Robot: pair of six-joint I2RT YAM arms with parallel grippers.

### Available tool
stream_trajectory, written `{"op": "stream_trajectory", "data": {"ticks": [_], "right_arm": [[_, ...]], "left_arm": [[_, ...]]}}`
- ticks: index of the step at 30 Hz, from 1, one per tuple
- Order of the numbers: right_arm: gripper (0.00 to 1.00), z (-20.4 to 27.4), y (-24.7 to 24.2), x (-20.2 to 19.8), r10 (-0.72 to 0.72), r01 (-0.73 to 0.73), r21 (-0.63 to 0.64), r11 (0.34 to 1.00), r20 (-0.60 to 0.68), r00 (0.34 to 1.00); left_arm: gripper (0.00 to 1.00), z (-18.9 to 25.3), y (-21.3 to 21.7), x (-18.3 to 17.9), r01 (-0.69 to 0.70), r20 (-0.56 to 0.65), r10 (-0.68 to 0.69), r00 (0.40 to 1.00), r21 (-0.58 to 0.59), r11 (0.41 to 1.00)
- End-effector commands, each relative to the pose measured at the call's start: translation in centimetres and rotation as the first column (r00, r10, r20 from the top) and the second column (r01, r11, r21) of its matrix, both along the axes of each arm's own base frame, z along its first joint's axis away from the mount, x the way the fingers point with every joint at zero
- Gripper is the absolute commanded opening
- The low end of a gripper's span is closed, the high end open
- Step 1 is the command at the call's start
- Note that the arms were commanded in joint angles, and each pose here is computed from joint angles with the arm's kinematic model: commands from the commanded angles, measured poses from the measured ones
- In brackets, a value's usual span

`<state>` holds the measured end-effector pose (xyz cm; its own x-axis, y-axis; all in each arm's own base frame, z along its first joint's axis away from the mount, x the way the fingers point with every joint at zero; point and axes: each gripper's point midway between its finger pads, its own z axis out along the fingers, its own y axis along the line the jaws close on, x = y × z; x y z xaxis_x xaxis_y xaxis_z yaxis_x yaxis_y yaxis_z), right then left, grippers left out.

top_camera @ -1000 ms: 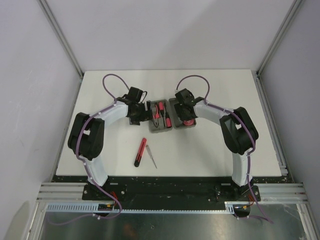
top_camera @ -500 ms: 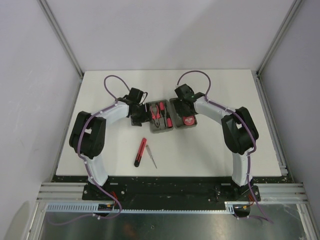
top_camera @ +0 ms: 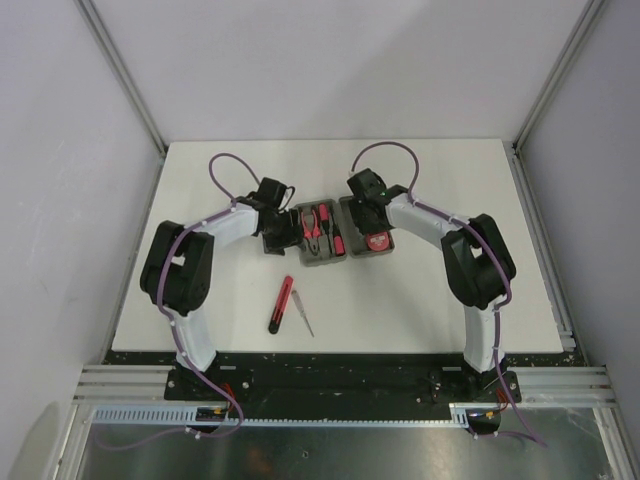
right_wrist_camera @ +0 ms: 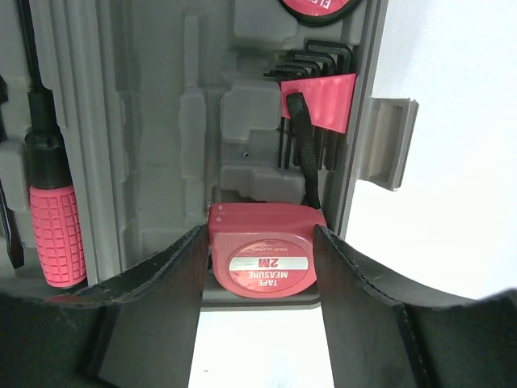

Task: Pack the tool kit

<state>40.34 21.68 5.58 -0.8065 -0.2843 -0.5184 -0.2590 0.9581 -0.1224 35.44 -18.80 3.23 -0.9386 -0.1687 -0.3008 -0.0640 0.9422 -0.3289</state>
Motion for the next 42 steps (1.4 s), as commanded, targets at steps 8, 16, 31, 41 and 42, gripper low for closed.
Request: {"op": "stream_trajectory", "data": {"ticks": [8, 16, 31, 41, 42], "right_arm": [[0.49, -4.1, -2.0, -1.7, -0.022, 0.006, -0.146, 0.989, -0.104, 0.994], [0.43, -5.6, -1.7, -3.4, 0.085, -0.11, -0.128, 0.986, -0.183, 0.979], [0.59, 3.2, 0.2, 0.8, -0.013, 0.006, 0.08, 0.997, 0.091, 0.996], [0.51, 5.0, 0.6, -0.3, -0.037, 0.026, 0.181, 0.983, 0.055, 0.998], [0.47, 4.2, 0.4, -1.0, -0.039, 0.034, 0.171, 0.985, 0.023, 0.999]], "left_arm": [[0.57, -1.3, 0.0, -0.8, -0.031, -0.075, 0.027, 0.997, -0.052, 0.998], [0.47, -2.3, -0.2, -1.2, -0.05, -0.137, 0.036, 0.99, -0.096, 0.994], [0.56, 0.7, -0.4, 0.4, -0.037, -0.049, 0.031, 0.998, -0.121, 0.992], [0.65, 3.9, 0.1, 1.6, -0.037, 0.057, 0.044, 0.997, -0.109, 0.993], [0.65, 4.0, 0.1, 1.6, -0.037, 0.062, 0.044, 0.997, -0.107, 0.994]]}}
